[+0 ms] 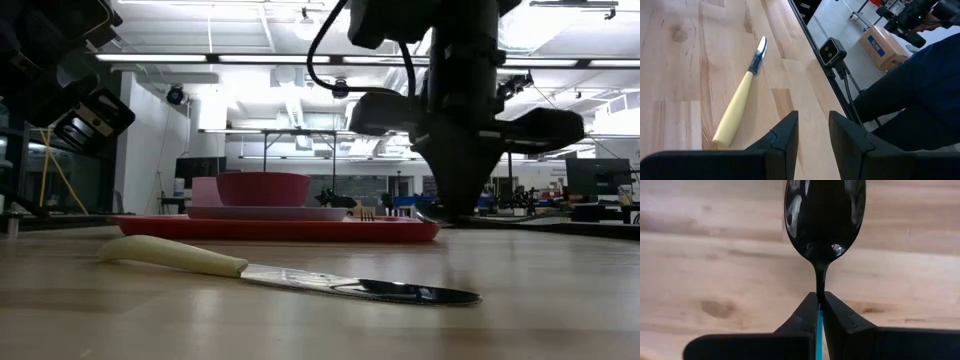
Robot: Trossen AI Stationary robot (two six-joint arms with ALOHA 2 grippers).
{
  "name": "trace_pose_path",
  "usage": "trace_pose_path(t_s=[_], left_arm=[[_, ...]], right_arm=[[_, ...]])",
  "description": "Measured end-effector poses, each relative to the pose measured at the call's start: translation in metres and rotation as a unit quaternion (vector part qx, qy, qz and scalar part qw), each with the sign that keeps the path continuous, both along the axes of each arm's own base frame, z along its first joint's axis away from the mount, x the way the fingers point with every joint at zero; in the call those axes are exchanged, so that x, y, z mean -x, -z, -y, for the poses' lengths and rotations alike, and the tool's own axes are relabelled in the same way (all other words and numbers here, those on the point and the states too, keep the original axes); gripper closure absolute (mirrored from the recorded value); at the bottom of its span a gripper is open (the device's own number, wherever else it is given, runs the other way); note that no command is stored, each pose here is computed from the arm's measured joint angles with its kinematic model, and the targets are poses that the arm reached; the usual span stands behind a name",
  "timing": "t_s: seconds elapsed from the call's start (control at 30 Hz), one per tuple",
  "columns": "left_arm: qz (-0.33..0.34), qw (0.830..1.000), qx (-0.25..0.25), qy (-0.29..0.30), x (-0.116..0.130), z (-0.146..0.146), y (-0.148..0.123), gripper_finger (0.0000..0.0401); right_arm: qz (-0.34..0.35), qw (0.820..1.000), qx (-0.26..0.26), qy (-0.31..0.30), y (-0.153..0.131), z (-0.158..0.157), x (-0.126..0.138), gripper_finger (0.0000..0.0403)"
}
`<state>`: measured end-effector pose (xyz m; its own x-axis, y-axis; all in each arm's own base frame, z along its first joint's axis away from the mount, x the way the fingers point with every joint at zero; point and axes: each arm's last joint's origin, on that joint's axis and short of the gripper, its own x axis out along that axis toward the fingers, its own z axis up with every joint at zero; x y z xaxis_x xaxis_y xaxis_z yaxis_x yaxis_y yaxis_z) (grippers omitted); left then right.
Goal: Set up tray
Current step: Put the blue spoon on the brown napkin
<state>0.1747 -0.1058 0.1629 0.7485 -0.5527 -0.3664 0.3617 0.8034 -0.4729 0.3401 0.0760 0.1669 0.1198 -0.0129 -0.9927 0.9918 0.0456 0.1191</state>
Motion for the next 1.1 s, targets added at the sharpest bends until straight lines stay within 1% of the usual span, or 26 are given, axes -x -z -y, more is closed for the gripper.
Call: trace_pose_path(t_s=[0.23,0.5,0.63,0.73,0.9,1.1], left_arm=[[-0.002,1.0,0.003,-0.002,0.0,0.0,0.0,0.0263],[-0.002,1.0,0.002,-0.006,0.0,0.0,0.0,0.0263],[-0.001,1.0,0.002,-0.008,0.0,0.0,0.0,0.0263],[-0.001,1.0,0.002,-0.008,0.0,0.0,0.0,0.0263],[-0.001,1.0,0.002,-0.009,0.0,0.0,0.0,0.0263],[-0.002,1.0,0.002,-0.009,0.0,0.0,0.0,0.0263]], right_arm=[[0.01,1.0,-0.017,-0.013,-0.008,-0.012,-0.002,0.04],[0.045,0.998,-0.027,-0.028,-0.027,-0.024,-0.012,0.0401],[0.064,0.997,-0.024,-0.03,-0.036,-0.026,-0.017,0.0401],[0.077,0.996,-0.012,-0.032,-0.041,-0.026,-0.02,0.0401],[0.085,0.996,-0.004,-0.035,-0.045,-0.018,-0.024,0.0401],[0.083,0.996,0.008,-0.036,-0.045,0.002,-0.028,0.0401]])
